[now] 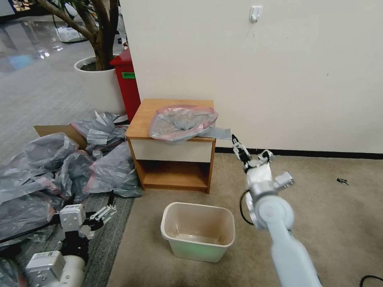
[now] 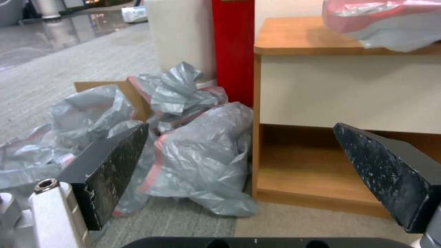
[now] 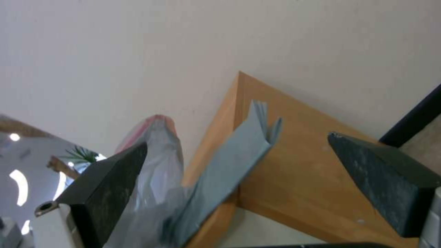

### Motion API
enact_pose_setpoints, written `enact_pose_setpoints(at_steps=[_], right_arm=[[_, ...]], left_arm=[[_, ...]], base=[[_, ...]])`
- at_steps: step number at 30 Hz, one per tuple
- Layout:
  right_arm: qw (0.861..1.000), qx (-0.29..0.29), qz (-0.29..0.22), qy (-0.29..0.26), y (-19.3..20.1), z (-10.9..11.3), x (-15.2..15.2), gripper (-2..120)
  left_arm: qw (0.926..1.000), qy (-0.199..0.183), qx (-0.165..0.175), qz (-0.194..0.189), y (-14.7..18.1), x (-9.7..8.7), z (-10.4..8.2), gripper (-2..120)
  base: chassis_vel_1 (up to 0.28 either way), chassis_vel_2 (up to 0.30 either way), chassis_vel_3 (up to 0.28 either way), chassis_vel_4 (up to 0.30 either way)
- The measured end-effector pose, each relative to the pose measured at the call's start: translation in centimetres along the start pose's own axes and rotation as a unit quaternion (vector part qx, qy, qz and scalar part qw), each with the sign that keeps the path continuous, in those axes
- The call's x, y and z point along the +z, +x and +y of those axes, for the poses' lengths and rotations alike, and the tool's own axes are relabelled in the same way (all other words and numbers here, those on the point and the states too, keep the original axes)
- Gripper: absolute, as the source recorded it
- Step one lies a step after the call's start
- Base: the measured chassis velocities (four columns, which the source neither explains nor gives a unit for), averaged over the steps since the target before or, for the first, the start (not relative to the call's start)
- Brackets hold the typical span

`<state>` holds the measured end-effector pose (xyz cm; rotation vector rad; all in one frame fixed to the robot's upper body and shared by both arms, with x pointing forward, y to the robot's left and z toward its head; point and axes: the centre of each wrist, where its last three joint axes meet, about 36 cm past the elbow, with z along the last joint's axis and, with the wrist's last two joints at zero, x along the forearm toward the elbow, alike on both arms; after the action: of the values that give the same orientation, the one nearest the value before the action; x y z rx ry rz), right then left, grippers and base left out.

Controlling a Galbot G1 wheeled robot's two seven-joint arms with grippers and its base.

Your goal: Pick up the garbage bag from the table and place it over the trash can.

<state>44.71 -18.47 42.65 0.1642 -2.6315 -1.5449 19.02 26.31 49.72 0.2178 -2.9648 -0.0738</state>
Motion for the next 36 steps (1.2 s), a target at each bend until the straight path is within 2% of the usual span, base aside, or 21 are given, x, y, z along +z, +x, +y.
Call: enact_pose_setpoints(at_steps=[3,18,21,22,23,26,27,28,31,33,35,36], right_arm=[[0.999,0.004,0.005,-0.042,-2.1,0.4,0.1,100],[0.996,0.022,0.013,-0.083,-5.8,0.5,1.5,96],[0.995,0.022,0.012,-0.096,-6.2,0.6,1.7,82],[0.995,0.022,0.012,-0.096,-6.2,0.6,1.7,82],[0.995,0.021,0.011,-0.101,-6.4,0.7,1.6,73],[0.995,0.022,0.01,-0.102,-6.4,0.7,1.5,66],[0.995,0.023,0.009,-0.101,-6.4,0.7,1.5,58],[0.995,0.023,0.009,-0.101,-6.4,0.7,1.5,58],[0.995,0.027,0.007,-0.1,-6.4,0.7,1.4,45],[0.995,0.029,0.007,-0.1,-6.4,0.7,1.3,42],[0.995,0.031,0.006,-0.098,-6.3,0.6,1.2,32],[0.995,0.031,0.006,-0.098,-6.3,0.6,1.2,32]], left_arm=[[1.0,0.001,0.001,0.0,0.0,0.0,0.0,100],[1.0,0.005,-0.005,0.001,0.1,0.1,0.0,100],[1.0,0.005,-0.005,0.001,0.1,0.1,0.0,100],[1.0,0.005,-0.005,0.001,0.1,0.1,0.0,100],[1.0,0.005,-0.005,0.001,0.1,0.1,0.0,100],[1.0,0.005,-0.005,0.001,0.1,0.1,0.0,100],[1.0,0.005,-0.005,0.001,0.1,0.1,0.0,100],[1.0,0.005,-0.005,0.001,0.1,0.1,0.0,100],[1.0,0.004,-0.005,0.001,0.1,0.1,0.0,100],[1.0,0.004,-0.005,0.0,0.1,0.1,0.0,100],[1.0,0.003,-0.005,0.0,0.1,0.1,0.0,100],[1.0,0.003,-0.005,0.0,0.1,0.1,0.0,100]], base=[[0.0,0.0,0.0,0.0],[0.0,0.0,0.0,0.0],[0.0,0.0,0.0,0.0],[0.0,0.0,0.0,0.0],[0.0,0.0,0.0,0.0],[0.0,0.0,0.0,0.0],[0.0,0.0,0.0,0.0],[0.0,0.0,0.0,0.0],[0.0,0.0,0.0,0.0],[0.0,0.0,0.0,0.0],[0.0,0.0,0.0,0.0],[0.0,0.0,0.0,0.0]])
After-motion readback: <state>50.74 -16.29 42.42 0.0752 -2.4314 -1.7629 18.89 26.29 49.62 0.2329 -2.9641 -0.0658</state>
